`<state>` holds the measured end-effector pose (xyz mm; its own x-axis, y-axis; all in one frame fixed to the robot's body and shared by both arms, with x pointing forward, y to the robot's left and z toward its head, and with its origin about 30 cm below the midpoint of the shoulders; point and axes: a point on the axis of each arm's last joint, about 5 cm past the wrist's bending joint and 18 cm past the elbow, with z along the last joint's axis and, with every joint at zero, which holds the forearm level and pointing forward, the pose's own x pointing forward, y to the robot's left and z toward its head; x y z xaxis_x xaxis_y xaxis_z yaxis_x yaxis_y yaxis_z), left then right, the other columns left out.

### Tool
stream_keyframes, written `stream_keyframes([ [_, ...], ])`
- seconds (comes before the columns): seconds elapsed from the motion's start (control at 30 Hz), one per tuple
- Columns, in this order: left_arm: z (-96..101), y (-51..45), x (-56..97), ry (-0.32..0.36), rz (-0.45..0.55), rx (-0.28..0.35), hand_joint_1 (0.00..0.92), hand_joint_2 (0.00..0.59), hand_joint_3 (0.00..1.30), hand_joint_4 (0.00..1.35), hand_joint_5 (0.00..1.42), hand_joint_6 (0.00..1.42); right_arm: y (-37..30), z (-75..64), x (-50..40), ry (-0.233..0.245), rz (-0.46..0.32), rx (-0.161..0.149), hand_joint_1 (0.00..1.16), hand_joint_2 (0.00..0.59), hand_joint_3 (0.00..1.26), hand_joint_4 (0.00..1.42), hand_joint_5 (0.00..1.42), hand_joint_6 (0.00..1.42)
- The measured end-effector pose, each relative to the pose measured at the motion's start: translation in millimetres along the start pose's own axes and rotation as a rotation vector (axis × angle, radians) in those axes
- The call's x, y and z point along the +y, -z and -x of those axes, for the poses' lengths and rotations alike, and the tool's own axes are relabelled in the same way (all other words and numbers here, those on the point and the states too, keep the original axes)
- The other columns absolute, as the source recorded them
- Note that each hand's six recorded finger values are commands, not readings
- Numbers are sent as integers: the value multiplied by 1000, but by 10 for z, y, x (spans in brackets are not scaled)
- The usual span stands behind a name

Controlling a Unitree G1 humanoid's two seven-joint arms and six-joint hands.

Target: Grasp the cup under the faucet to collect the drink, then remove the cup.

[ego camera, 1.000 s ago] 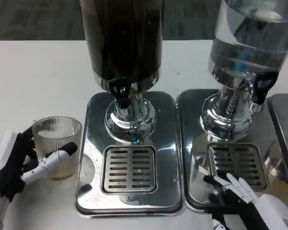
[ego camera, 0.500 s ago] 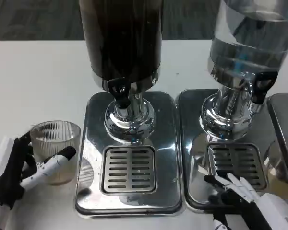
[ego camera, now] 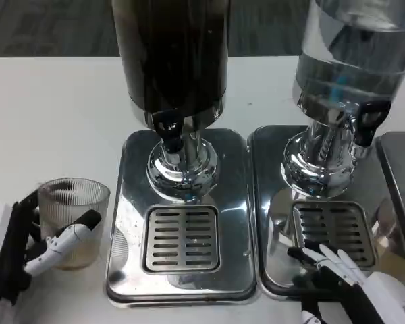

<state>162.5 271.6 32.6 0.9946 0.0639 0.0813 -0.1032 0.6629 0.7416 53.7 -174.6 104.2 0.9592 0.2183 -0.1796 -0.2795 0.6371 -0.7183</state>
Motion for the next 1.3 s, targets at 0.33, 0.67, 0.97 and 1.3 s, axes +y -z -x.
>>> stream_keyframes([
  [0.33, 31, -25, 35, -52, 19, -27, 168, 157, 475, 525, 812, 947, 4, -1, -8, 0, 1, -1, 515, 586, 169, 66, 15, 213],
  [0.67, 60, -124, 86, -120, 71, -97, 155, 155, 476, 530, 814, 952, 4, -15, -19, 5, -1, -7, 520, 586, 169, 66, 15, 211],
  [0.97, 65, -269, 25, -95, 118, -176, 149, 155, 476, 532, 815, 967, 1, -20, -17, 7, -4, -9, 523, 586, 169, 66, 15, 211],
  [1.3, 74, -321, -70, -36, 144, -190, 148, 155, 476, 532, 824, 970, 1, -8, -10, 5, -7, -4, 524, 586, 169, 66, 15, 211],
])
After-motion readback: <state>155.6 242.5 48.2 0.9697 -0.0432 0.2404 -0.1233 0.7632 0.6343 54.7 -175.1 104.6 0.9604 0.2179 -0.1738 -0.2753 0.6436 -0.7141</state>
